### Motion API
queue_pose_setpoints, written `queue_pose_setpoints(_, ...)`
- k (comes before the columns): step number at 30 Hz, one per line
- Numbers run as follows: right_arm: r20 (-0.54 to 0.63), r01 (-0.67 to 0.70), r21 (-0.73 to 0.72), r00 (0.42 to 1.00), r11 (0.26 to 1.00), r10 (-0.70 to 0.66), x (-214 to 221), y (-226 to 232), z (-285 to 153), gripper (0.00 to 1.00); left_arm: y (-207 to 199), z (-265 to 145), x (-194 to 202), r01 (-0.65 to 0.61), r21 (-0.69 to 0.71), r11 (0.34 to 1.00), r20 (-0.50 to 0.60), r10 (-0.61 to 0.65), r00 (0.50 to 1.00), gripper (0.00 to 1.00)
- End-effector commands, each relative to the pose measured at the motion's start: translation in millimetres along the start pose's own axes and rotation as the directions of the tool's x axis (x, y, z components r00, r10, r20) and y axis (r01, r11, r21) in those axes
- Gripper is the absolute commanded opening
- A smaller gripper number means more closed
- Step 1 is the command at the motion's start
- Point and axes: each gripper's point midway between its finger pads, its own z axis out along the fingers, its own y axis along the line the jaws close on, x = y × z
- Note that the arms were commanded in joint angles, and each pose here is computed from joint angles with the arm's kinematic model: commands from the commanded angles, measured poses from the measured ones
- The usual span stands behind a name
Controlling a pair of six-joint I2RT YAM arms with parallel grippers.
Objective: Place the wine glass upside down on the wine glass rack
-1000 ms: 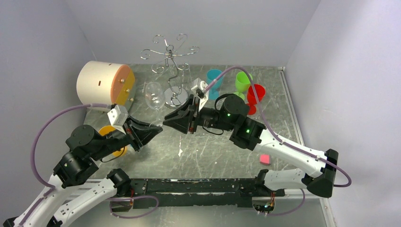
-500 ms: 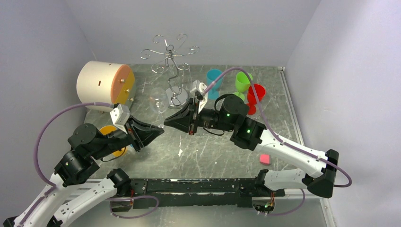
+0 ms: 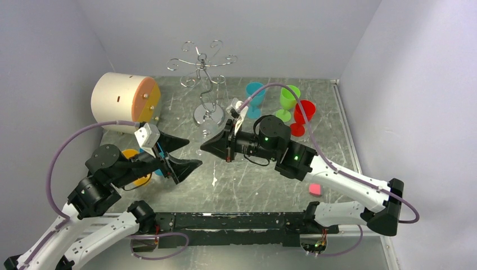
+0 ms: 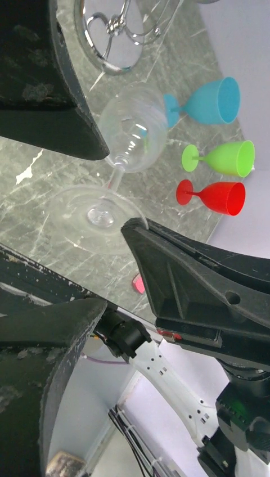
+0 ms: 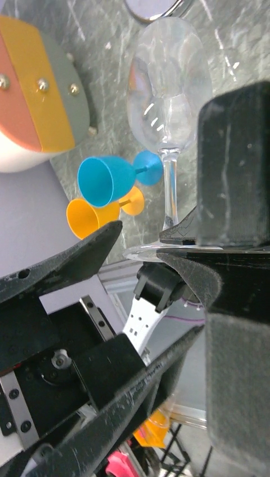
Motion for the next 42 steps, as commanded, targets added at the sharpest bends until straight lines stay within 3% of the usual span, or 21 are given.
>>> queue_pose_setpoints(1, 0.087, -0.035, 0.121, 0.996, 0.992, 0.025, -24, -13, -14, 0.0, 12, 1, -1, -0.028, -0.058, 0.998, 0.006, 0.029, 1.0, 1.0)
queue_pose_setpoints(10, 0.168, -0.147, 0.29, 0.981, 0.946, 0.102, -42, -62, -33, 0.0, 52, 1, 28, -0.053, -0.231, 0.971, -0.032, 0.046, 0.998, 0.99)
queue_pose_setpoints(17, 0.296, -0.295, 0.334, 0.935, 0.895, 0.197, -70, -121, -65, 0.0, 72, -3, 50, -0.065, -0.311, 0.948, -0.069, 0.045, 0.997, 0.99)
queue_pose_setpoints(28, 0.511, -0.38, 0.46, 0.852, 0.802, 0.111, -143, -199, -105, 0.0, 84, -7, 70, -0.064, -0.36, 0.931, -0.103, 0.029, 0.994, 0.99)
queue_pose_setpoints(42, 0.64, -0.404, 0.412, 0.766, 0.817, 0.056, -228, -284, -94, 0.0, 80, -4, 74, -0.054, -0.335, 0.941, -0.123, 0.012, 0.992, 0.99)
